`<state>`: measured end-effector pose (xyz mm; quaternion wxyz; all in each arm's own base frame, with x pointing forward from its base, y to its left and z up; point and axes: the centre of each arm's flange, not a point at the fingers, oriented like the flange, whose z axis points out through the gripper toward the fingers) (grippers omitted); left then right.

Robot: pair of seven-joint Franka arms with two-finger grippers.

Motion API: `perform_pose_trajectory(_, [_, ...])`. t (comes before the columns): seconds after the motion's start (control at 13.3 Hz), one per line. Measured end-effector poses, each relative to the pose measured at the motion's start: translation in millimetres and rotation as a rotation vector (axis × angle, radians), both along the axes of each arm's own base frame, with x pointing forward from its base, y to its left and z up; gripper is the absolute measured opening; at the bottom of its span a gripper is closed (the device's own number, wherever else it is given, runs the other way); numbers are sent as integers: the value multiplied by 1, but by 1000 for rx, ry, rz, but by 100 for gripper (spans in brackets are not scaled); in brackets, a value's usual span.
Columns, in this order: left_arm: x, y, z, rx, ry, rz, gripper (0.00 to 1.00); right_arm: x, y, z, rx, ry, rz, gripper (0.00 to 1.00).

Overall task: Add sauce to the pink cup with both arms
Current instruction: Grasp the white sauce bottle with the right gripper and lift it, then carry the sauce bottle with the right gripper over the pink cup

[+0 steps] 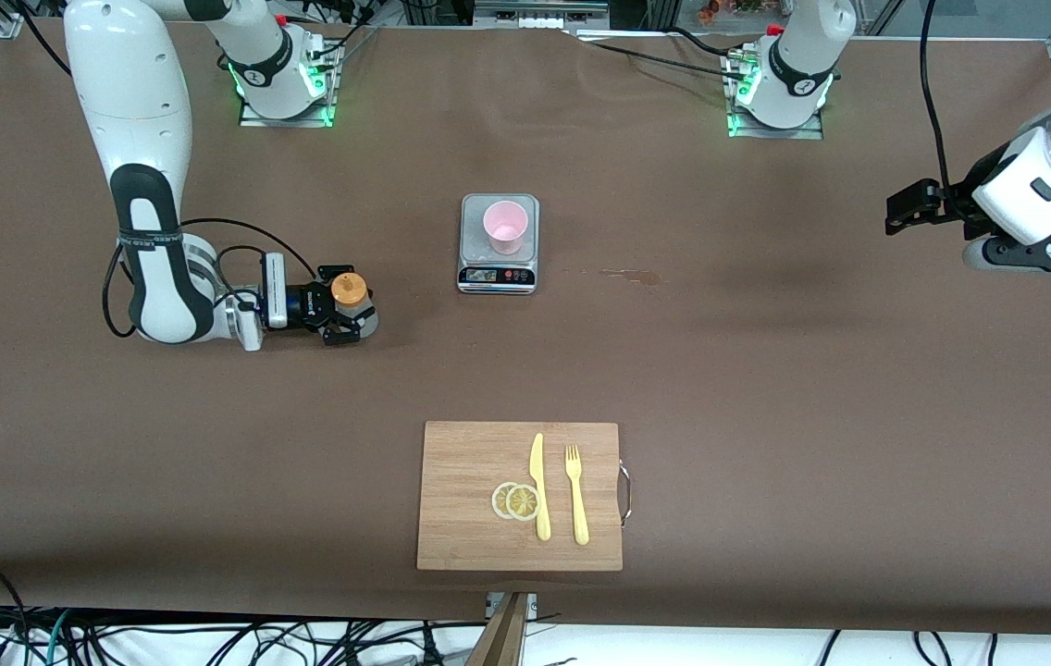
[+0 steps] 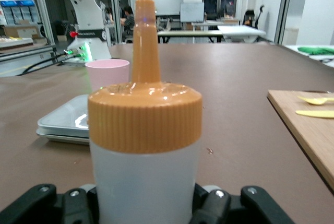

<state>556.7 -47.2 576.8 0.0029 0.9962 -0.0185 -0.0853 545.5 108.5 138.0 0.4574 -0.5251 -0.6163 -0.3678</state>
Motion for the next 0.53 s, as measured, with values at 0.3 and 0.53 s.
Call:
perform_pose_trajectory(0.3, [0,-7,-2,0,3,-13,100,21,24,67,-242,-1,-13,26])
perform_pose_trajectory(0.53, [0,-7,-2,0,3,-13,100,22,63,116,-442,-6,-1,25])
